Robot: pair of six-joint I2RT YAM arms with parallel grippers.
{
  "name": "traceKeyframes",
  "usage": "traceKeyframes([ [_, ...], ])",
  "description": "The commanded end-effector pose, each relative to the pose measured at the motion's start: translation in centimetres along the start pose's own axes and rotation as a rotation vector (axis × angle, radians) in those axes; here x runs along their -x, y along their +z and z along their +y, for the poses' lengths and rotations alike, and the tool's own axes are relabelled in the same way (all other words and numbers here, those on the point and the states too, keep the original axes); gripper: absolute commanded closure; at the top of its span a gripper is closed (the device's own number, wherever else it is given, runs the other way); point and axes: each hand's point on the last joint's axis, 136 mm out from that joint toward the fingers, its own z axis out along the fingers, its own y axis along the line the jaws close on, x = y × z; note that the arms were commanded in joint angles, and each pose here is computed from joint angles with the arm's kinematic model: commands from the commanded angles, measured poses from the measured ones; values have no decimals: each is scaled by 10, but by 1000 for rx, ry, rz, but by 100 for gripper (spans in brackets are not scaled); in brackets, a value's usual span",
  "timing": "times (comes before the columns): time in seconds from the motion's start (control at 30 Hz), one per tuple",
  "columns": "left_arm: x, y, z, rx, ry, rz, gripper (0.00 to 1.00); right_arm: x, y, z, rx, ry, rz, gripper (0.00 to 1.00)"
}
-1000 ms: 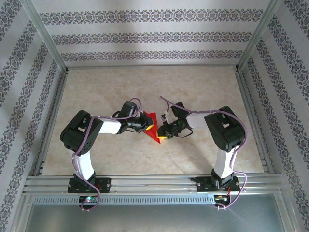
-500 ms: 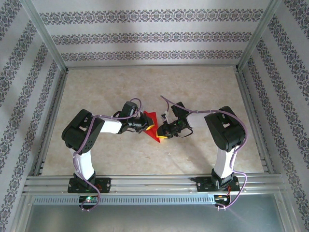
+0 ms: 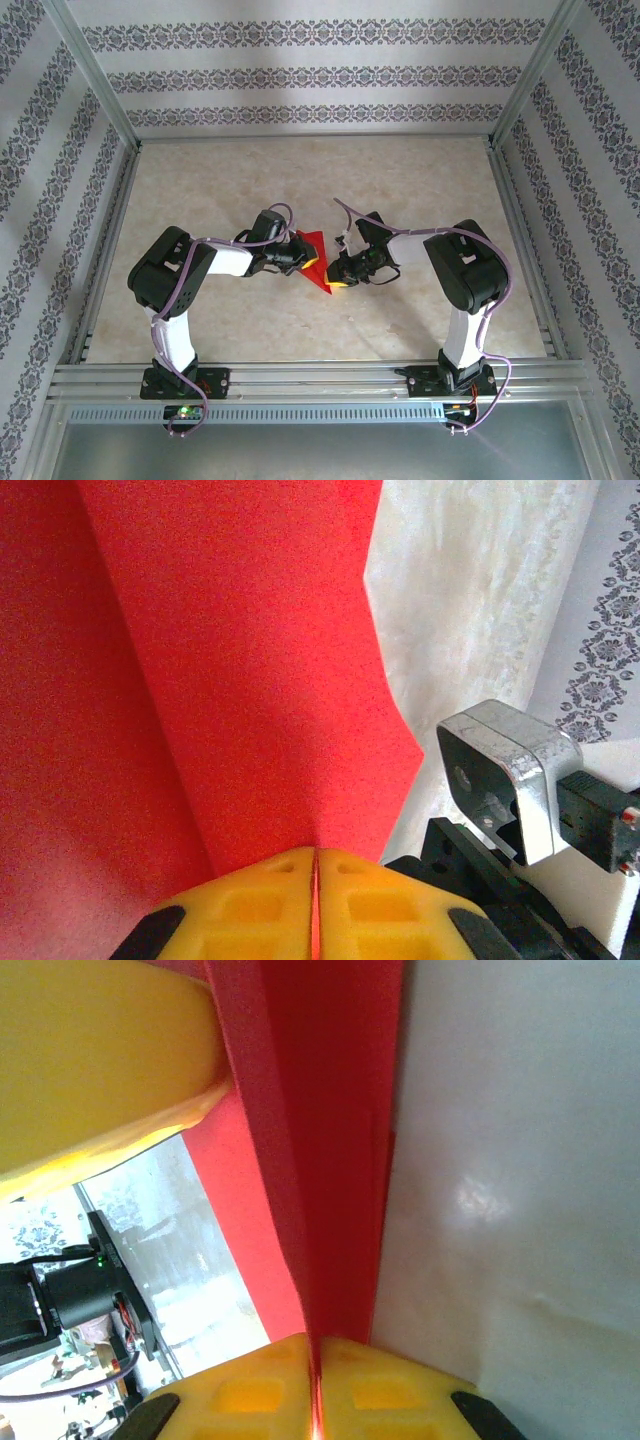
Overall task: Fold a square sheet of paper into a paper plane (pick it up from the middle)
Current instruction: Fourth fold the wing at the center of the table.
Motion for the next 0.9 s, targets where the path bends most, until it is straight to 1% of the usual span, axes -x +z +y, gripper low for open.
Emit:
traceKeyframes([
  [0.0,0,4,3,28,20,4,91,-10,2,-32,-86,86,10,88],
  [0.43,2,6,5,46,17,11,91,-12,3,-39,-124,109,21,86],
  [0.87,2,5,10,66,8,5,91,-15,5,-45,-155,125,37,89],
])
